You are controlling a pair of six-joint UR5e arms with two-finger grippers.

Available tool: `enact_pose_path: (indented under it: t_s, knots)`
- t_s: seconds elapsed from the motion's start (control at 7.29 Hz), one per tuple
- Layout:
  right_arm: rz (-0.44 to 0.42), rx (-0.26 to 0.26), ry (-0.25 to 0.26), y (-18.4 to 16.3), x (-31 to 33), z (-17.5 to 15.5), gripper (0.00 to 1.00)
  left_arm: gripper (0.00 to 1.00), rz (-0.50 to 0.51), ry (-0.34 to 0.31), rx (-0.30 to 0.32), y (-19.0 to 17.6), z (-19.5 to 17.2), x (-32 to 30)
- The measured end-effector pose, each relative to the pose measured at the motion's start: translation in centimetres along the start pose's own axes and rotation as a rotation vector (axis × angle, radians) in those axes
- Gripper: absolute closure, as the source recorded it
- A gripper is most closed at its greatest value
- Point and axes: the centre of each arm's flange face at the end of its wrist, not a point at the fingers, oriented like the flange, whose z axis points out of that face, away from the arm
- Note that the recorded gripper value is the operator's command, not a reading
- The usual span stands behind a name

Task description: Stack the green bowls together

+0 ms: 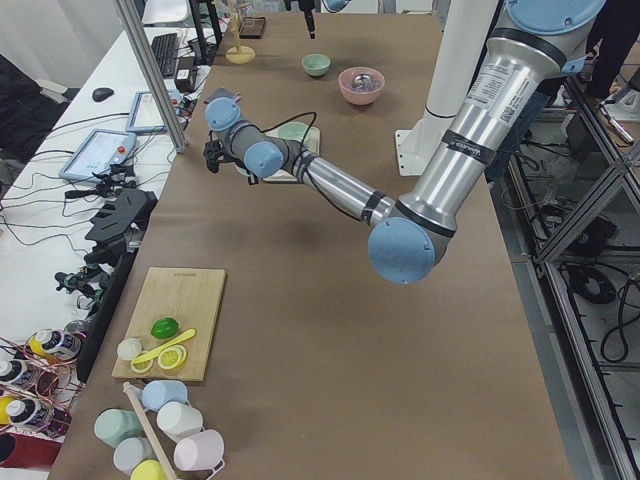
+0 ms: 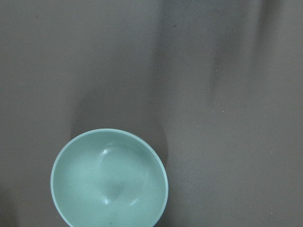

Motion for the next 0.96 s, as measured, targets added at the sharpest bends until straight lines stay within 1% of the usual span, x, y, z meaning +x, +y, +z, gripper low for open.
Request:
enact_pose_path:
  t_s: [0.14,0.27,0.41,0.55,0.69,0.96]
  knots:
    - [-0.007,-0.026,0.007,-0.2,0.2,2.0,0.01,1.00,-0.001,-0.004,0.003,0.1,0.4,1.1]
    - [-0.020,-0.044,0.008,-0.3,0.6,4.2,0.07,1.00,0.001,-0.008,0.008,0.2,0.6,1.6]
    - [-0.037,-0.050,0.006,-0.5,1.3,6.3,0.34,1.00,0.003,-0.009,0.011,0.2,0.7,1.8]
    - [-0.041,-0.043,0.002,-0.7,1.8,8.0,0.73,1.00,0.004,-0.009,0.013,0.3,0.7,1.9]
    - [-0.030,-0.034,-0.003,-0.9,1.8,8.8,1.00,1.00,0.006,-0.008,0.015,0.4,0.6,1.9]
    - [-0.024,-0.020,-0.011,-1.3,1.2,8.8,1.00,1.00,0.009,-0.007,0.016,0.5,0.5,2.0]
